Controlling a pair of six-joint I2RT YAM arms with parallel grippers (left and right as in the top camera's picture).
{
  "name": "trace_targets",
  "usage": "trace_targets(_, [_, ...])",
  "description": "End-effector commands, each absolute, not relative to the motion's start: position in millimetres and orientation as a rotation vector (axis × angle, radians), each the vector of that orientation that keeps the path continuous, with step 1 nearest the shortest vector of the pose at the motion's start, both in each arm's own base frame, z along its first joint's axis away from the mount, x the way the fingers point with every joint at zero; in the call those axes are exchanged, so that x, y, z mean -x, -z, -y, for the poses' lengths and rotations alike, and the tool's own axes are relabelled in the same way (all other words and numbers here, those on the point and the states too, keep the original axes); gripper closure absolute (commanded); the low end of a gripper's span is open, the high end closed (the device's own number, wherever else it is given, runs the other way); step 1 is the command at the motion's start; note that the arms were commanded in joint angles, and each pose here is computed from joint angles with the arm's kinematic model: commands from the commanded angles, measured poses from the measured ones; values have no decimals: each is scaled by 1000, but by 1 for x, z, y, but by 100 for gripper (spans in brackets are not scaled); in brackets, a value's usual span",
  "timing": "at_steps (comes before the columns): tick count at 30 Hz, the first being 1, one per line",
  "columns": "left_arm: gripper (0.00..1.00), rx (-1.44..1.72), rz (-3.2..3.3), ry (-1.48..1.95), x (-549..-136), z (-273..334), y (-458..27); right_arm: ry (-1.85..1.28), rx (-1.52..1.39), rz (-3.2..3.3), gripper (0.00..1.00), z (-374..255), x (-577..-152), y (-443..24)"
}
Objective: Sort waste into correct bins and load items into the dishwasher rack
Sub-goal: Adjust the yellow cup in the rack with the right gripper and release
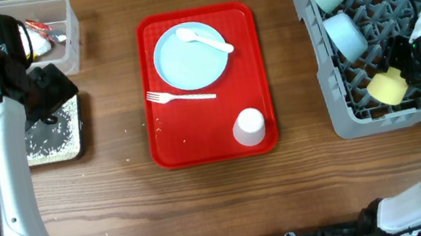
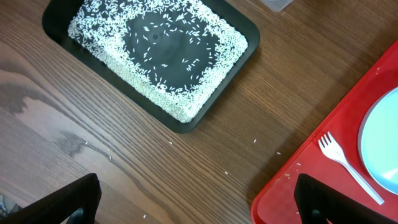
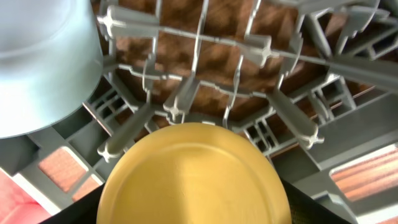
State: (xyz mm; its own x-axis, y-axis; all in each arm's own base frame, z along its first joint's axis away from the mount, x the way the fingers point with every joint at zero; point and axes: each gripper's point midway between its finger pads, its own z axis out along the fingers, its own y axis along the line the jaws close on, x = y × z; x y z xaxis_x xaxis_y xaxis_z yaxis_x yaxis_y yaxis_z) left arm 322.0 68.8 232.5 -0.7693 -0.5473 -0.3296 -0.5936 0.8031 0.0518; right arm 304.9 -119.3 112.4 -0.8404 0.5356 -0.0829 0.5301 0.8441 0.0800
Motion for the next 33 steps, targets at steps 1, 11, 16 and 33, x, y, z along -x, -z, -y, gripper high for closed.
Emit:
trace_targets(1, [0, 868, -2696, -225, -323, -70, -232, -49, -879, -2890, 34, 124, -307, -113])
trace_targets(11, [0, 868, -2700, -226, -322, -70, -231, 11, -889, -2812, 43, 135, -310, -130])
trace_targets(16, [0, 867, -2703, -206, -323, -68, -231, 67, -919, -2716, 43, 146, -305, -155])
trace_targets(33, [0, 861, -2698, -164, -327, -63, -231, 146, -941, -2696, 47, 150, -292, -155])
